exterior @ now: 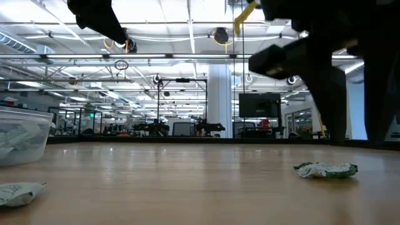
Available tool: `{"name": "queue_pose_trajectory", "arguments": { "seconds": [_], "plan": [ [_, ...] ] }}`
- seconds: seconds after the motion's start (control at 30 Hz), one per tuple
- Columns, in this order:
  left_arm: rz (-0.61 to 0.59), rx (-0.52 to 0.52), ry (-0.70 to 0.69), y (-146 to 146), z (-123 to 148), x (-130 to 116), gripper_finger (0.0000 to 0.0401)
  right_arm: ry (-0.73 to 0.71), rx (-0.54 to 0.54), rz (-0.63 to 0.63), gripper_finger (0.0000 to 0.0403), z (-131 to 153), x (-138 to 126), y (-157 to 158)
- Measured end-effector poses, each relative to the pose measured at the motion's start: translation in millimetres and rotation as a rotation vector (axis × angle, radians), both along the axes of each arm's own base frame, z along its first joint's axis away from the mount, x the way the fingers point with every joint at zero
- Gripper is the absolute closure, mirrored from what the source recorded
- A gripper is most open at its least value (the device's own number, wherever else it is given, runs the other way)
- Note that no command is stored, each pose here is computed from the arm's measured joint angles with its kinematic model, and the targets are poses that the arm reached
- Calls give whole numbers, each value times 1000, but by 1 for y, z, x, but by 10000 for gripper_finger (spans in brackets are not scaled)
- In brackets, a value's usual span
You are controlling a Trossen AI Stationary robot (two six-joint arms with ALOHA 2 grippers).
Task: Pick and place Stevia / Truvia into bins
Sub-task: Put the truvia packet into the transparent container
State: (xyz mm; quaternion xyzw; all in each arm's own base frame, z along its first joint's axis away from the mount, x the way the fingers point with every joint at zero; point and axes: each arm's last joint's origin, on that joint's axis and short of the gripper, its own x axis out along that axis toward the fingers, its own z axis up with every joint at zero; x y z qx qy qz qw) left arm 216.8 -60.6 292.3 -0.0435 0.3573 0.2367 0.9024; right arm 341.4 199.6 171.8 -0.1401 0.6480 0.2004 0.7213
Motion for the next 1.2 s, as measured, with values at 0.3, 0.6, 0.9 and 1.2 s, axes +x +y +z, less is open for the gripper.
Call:
{"name": "queue_pose_trajectory", "arguments": {
  "seconds": [0.3,0.6,0.9,1.2],
  "plan": [
    [1,-7,-19,0,1,1,329,-21,7,-1,307,-26,-1,-15],
    [-14,-8,-52,-2,4,4,329,-54,7,72,334,-30,1,-19],
    [-265,-110,86,-15,-8,11,329,-69,14,53,394,-26,8,-34],
    [-533,-146,87,-61,-39,44,329,-283,-109,-4,395,14,18,-63]
  ]
}}
